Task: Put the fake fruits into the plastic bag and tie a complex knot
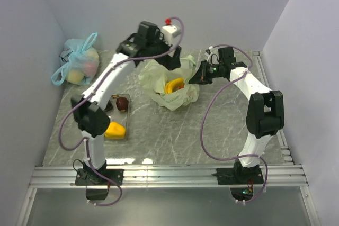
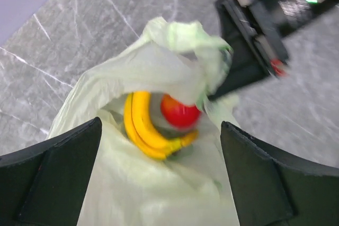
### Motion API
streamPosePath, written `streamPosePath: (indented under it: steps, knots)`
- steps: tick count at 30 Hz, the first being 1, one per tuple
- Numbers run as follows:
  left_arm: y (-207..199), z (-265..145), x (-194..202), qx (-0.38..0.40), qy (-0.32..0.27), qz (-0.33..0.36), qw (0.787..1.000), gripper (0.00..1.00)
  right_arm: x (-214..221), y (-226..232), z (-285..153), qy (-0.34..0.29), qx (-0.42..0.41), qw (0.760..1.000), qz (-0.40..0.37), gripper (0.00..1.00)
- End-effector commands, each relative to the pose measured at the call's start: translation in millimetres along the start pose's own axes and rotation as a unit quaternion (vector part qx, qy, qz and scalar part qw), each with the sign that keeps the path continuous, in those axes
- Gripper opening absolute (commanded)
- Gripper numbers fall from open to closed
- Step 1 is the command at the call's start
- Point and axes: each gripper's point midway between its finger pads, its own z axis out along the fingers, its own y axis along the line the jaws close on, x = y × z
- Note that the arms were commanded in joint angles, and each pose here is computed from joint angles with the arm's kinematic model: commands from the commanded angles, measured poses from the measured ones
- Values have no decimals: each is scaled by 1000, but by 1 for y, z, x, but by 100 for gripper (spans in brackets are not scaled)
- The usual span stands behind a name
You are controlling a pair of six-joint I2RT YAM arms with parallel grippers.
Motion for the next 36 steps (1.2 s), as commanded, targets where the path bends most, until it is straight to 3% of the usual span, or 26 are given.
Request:
streamPosePath:
  steps: [1,4,6,7,9,11,15,21,25,30,36]
  knots:
    - [4,-96,-31,29,-57,-28,998,99,-11,7,-5,-11,-1,1000,-28,0]
    - [35,-152,-12,34,-65,-85,994,99,-11,5,-5,-11,4,999,-34,0]
    - [41,-176,25,27,-17,-110,993,99,-10,4,-6,-9,8,999,-39,0]
    - [60,-191,44,-1,1,-94,996,99,-11,3,-6,-9,10,999,-41,0]
    - [52,-212,85,7,59,-100,993,99,-9,1,-7,-4,14,999,-43,0]
    - [62,-230,119,-11,102,-63,993,99,-6,-1,-6,1,15,999,-43,0]
    - [40,-254,204,-5,201,-16,979,98,0,-6,-8,13,24,999,-44,0]
    - [25,-248,270,20,270,34,962,99,3,-11,-8,16,26,999,-38,0]
    - [26,-229,280,43,289,49,955,99,6,-11,-8,14,26,999,-36,0]
    - [18,-215,309,89,326,95,936,92,6,-15,-9,12,37,998,-45,0]
    - [26,-204,335,93,356,136,920,93,4,-18,-11,12,44,998,-50,0]
